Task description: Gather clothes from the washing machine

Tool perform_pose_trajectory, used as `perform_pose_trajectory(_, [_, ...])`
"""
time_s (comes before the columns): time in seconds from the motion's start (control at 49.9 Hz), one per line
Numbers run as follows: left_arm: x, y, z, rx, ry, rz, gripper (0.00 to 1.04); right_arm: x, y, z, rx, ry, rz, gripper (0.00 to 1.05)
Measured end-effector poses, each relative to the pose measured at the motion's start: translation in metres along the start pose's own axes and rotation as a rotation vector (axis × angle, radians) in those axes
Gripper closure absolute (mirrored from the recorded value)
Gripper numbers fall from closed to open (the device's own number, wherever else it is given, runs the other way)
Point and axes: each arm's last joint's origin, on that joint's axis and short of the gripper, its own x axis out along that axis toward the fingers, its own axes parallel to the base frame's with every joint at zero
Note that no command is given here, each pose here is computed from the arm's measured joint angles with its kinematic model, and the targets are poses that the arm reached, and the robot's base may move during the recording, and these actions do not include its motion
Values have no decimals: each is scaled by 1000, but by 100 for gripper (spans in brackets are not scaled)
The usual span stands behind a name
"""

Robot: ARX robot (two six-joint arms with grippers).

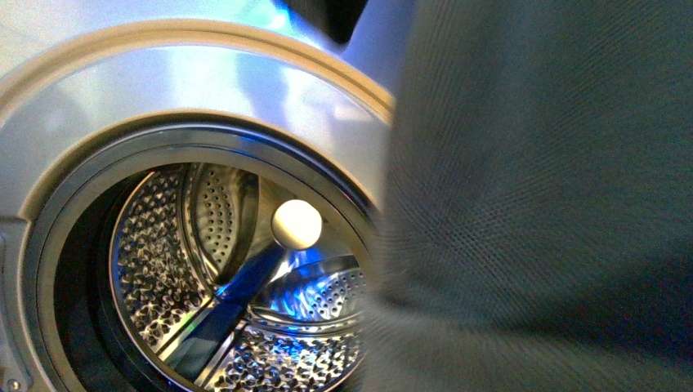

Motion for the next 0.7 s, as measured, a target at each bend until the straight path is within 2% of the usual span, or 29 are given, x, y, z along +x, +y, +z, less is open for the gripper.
perform_pose_trajectory(0.1, [0,0,0,0,0,0,92,6,-2,-2,-35,-7,-36,8])
perform_pose_trajectory(0.481, [0,0,0,0,0,0,92,27,-4,-6,-79,-5,-53,8])
perform_pose_trajectory(0.701, [0,0,0,1,1,4,92,44,-11,-9,-104,-24,-130,8])
